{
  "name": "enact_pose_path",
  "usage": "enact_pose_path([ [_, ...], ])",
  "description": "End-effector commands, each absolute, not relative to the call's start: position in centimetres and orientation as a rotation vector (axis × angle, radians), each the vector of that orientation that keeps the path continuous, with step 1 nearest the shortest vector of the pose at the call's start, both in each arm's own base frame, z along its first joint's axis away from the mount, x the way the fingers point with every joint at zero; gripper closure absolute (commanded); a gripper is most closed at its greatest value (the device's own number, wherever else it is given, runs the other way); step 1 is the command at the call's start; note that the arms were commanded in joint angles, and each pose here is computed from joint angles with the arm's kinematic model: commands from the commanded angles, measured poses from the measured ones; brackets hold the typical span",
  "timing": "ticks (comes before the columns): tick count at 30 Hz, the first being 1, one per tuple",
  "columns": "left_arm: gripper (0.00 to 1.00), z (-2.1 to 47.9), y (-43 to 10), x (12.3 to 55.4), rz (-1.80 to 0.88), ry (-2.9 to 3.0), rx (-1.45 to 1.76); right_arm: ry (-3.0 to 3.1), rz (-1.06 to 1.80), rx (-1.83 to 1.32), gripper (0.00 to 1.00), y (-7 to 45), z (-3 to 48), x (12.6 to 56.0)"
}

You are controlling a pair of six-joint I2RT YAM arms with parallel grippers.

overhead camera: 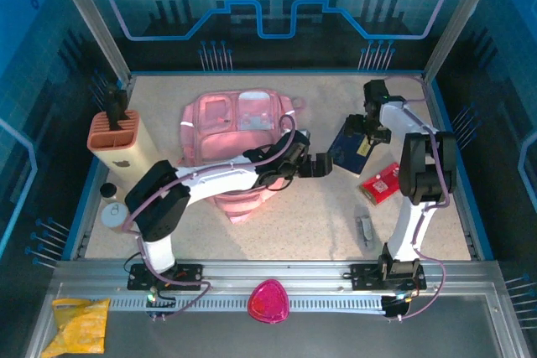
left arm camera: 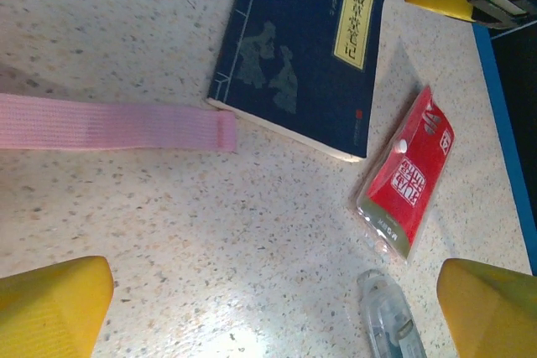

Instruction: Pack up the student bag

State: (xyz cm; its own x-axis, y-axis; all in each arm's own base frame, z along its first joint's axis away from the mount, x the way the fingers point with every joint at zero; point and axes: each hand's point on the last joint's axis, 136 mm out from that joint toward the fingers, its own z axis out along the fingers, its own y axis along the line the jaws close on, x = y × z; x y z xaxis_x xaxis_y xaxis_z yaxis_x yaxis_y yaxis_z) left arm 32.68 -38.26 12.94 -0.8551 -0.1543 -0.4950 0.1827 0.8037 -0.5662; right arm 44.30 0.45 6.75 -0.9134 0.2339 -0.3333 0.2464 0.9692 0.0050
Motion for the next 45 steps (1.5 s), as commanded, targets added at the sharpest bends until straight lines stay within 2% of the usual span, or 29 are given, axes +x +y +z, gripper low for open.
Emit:
enact_pose_path([
  [1,0.01,14.6,-36.2,33.5,-0.819,2.403,-0.022,2.802,-0.156,0.254,0.03,2.1,7.4,44.4],
  [8,0.01,14.6,-33.6,33.7,-0.785,2.399,-0.069,2.840,-0.170,0.195,0.06,5.7,5.3,45.7],
  [13,0.01,14.6,-33.2,33.7,-0.787,2.400,-0.082,2.878,-0.189,0.179,0.11,7.3,3.9,44.9],
  [26,0.01,14.6,-32.5,33.0,-0.784,2.414,-0.088,2.987,-0.022,0.072,0.40,11.5,0.8,36.4],
  [31,0.01,14.6,-31.6,32.0,-0.786,2.434,-0.111,3.013,-0.046,-0.016,0.46,12.9,0.5,31.3],
  [34,0.01,14.4,-31.4,31.2,-0.826,2.449,-0.148,3.026,0.038,-0.051,0.46,14.2,1.2,28.7],
  [38,0.01,14.6,-32.8,30.1,-0.946,2.449,-0.173,2.960,0.188,-0.031,0.42,15.2,4.2,28.1],
  [42,0.04,14.6,-34.1,29.6,-0.976,2.444,-0.186,2.856,0.229,0.020,0.33,13.8,7.9,29.1],
  [45,0.09,14.5,-35.4,29.5,-1.035,2.445,-0.205,2.842,0.229,0.179,0.34,10.1,7.9,30.0],
])
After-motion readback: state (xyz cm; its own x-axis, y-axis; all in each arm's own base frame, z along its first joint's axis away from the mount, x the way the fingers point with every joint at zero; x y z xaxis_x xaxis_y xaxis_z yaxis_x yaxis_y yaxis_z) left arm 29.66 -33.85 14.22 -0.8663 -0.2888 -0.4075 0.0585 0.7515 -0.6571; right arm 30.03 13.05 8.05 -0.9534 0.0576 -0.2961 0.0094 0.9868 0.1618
